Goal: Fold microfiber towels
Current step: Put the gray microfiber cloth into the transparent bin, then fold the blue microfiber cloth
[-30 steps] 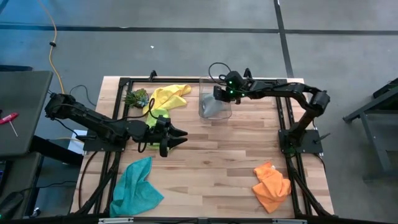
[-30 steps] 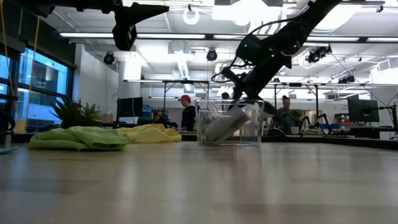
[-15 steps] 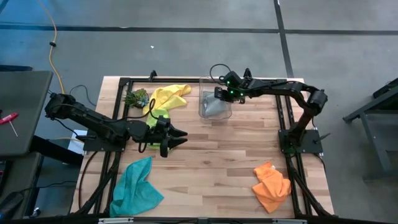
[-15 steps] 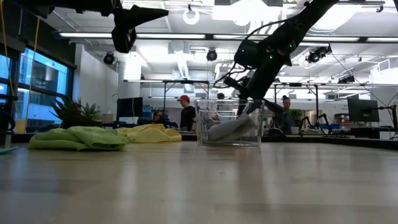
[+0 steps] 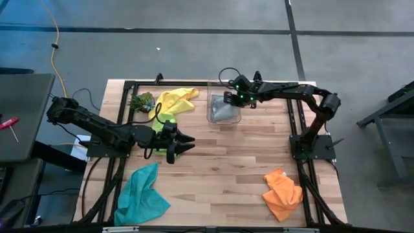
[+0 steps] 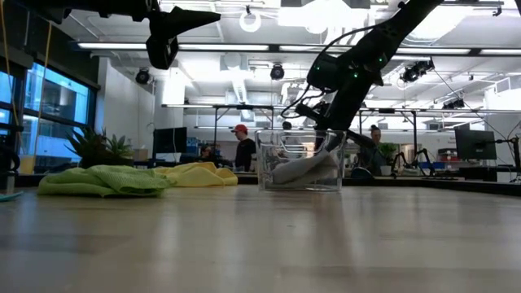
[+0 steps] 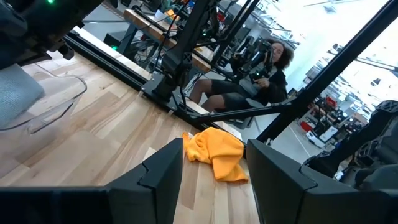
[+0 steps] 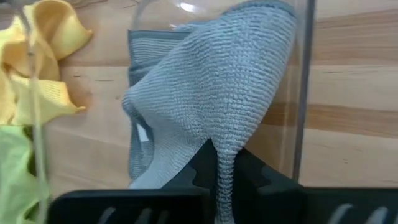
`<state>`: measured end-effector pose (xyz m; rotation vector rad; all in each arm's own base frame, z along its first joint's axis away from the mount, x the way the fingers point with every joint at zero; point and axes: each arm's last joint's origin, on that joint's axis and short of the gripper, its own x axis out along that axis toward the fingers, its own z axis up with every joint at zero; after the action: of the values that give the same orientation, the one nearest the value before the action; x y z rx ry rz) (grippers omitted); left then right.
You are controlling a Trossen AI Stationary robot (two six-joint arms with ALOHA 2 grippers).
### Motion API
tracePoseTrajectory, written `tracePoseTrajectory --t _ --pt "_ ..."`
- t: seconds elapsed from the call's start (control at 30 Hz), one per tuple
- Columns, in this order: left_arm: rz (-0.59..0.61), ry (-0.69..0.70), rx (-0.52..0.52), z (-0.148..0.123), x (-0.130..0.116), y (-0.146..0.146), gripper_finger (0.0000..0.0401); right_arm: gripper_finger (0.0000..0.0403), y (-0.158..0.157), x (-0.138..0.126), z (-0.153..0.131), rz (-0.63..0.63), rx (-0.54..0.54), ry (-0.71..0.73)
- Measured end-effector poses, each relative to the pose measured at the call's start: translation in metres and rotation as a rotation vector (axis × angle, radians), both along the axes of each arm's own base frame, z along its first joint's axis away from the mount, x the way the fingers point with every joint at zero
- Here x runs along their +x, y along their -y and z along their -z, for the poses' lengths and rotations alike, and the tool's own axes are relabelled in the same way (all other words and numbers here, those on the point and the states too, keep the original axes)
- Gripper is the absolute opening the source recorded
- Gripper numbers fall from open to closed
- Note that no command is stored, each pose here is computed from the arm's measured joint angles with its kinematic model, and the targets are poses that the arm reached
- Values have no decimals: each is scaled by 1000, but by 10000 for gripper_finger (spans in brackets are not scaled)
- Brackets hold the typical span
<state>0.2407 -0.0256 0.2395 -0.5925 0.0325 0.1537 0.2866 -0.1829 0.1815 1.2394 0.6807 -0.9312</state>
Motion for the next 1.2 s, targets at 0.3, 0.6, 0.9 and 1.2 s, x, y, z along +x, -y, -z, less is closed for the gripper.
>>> tracePoseTrajectory --t 0.3,0.6,0.9,1.2 --pt "8 0 -1 0 0 0 168 145 0 1 -9 -25 -44 40" --pt "8 0 0 0 0 0 168 220 4 -22 -51 27 -165 91" --pt "9 0 2 0 0 0 168 222 -38 -46 -115 -186 -428 157" --pt "20 40 68 -10 -4 -6 168 222 -142 -94 -157 -391 -638 62"
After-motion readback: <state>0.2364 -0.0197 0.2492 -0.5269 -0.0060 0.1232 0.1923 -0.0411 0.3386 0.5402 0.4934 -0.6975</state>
